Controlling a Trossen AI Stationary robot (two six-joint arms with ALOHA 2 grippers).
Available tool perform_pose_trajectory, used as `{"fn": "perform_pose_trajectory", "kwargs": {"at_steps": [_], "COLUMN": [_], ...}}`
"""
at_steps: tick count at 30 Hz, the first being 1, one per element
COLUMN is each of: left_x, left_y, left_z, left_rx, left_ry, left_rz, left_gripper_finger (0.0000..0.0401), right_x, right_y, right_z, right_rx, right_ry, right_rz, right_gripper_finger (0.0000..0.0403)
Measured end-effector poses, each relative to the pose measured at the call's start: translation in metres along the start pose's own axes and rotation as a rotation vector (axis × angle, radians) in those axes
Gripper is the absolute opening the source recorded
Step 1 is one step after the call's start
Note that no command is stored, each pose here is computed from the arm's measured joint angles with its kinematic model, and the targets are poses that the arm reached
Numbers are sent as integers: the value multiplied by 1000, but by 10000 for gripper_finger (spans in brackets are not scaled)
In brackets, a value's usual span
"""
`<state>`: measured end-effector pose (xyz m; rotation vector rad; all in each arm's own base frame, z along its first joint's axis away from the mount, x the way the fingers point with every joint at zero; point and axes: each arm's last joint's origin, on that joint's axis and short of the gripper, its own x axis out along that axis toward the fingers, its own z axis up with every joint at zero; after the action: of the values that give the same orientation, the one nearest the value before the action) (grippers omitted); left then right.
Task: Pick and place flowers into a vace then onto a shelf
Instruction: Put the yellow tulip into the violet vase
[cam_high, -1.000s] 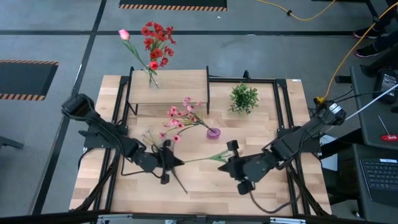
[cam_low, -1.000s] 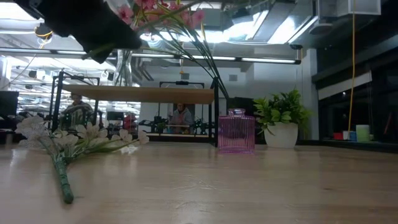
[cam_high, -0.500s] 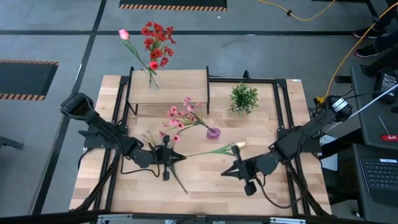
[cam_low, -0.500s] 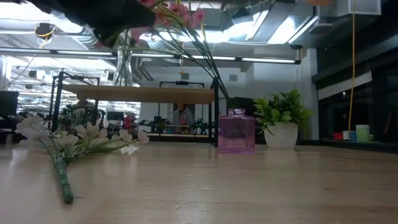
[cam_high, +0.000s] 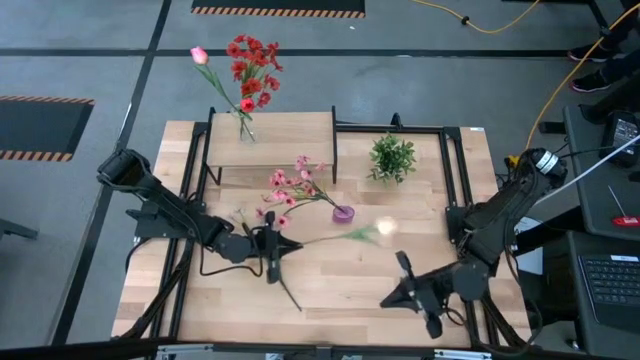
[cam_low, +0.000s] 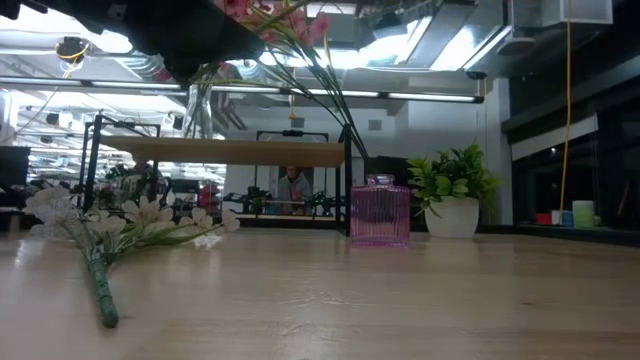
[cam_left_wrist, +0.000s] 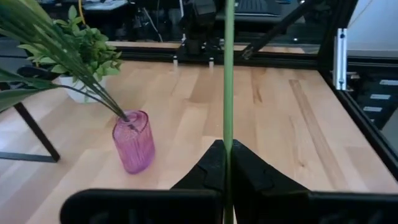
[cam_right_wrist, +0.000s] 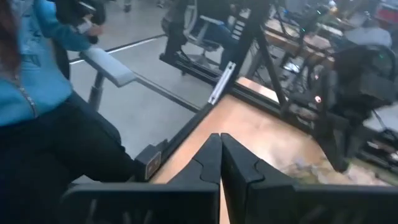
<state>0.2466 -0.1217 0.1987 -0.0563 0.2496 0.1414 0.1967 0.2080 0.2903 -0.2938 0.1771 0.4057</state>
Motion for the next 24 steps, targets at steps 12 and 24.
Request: {"fn": "perform_pose_trajectory", "kwargs": {"at_steps": [12,24], "left_x": [-2,-4], "left_y": [-6,-9], "left_z": [19,29], "left_rx": [36,152], "left_ry": [-168,-282], "left_rz": [-122,-133], "left_gripper_finger": [3,3], "right_x": [34,65], "right_y": [-21,-61], "right_z": [-20,-27], "right_rx": [90,74], "right_ry": [61,-41], "right_rz": [-133,-300], "right_gripper_finger": [5,5]}}
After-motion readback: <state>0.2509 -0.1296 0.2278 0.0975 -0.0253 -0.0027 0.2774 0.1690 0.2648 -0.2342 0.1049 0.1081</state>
